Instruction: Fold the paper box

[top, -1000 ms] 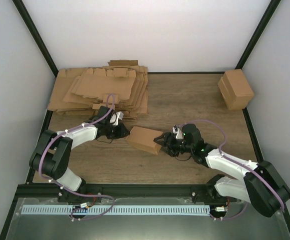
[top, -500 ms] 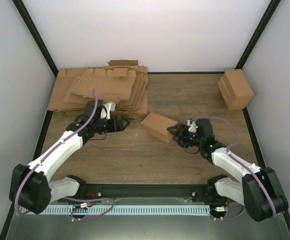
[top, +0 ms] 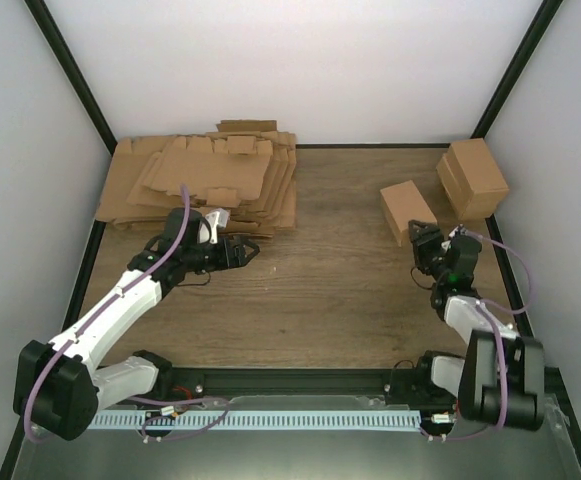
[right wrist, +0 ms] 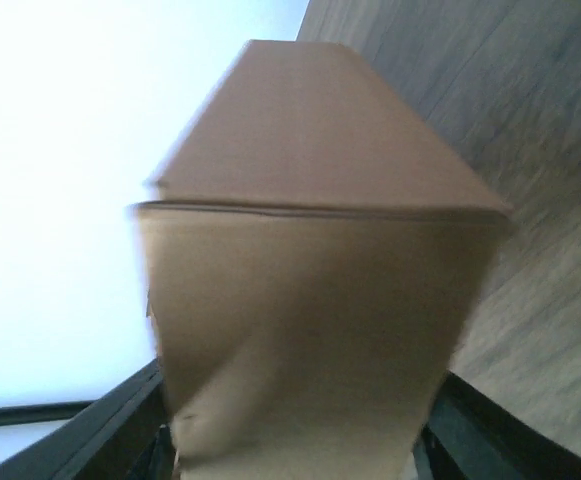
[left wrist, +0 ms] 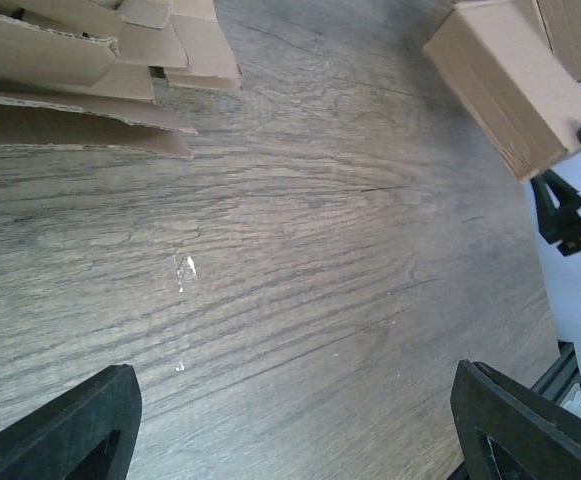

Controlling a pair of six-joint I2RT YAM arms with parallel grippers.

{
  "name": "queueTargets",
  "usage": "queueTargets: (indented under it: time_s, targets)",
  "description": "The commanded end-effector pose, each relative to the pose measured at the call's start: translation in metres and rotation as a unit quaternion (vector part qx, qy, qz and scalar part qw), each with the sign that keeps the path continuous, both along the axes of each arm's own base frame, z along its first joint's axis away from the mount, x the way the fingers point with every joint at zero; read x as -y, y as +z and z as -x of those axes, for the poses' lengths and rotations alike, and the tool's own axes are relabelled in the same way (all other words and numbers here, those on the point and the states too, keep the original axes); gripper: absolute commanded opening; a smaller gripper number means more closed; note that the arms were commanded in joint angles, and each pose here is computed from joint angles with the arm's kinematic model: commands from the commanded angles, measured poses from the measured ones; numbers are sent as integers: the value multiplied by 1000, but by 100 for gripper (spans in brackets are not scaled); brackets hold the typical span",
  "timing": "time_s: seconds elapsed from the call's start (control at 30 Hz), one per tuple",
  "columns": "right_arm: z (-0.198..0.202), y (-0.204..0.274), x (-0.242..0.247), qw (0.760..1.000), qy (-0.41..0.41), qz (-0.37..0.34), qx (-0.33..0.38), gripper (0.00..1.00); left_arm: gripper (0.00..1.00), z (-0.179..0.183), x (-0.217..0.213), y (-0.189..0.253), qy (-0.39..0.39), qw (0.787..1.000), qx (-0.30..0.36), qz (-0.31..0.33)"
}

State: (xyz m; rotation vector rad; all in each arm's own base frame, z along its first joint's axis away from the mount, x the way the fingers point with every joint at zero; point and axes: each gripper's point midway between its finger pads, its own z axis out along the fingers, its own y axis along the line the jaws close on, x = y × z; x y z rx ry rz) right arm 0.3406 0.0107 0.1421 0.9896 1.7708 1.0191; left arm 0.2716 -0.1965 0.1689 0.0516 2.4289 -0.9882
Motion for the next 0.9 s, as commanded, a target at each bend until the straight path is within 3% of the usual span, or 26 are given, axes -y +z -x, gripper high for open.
queueTargets:
  time_s: [0.0,0.03,0.07,0.23,0.6,0.77,0.87]
  targets:
    - [-36,21,36,995,-77,24,53,79,88,0,5,10,-8,1000,18,17]
    - [-42,15,41,995,-86,27,42,95,87,0,5,11,-8,1000,18,17]
    - [-45,9,45,995,-95,29,30,99,87,0,4,10,-8,1000,18,18]
    - [-41,-22,59,987,-118,56,-93,100,88,1,4,12,-6,1000,19,19]
    - [49,-78,64,938,-78,181,-285,100,88,2,6,5,-19,1000,7,12]
    - [25,-35,35,945,37,283,-161,96,88,5,9,4,-30,999,7,17]
    - [12,-35,19,916,92,349,-176,95,88,6,10,4,-39,999,7,17]
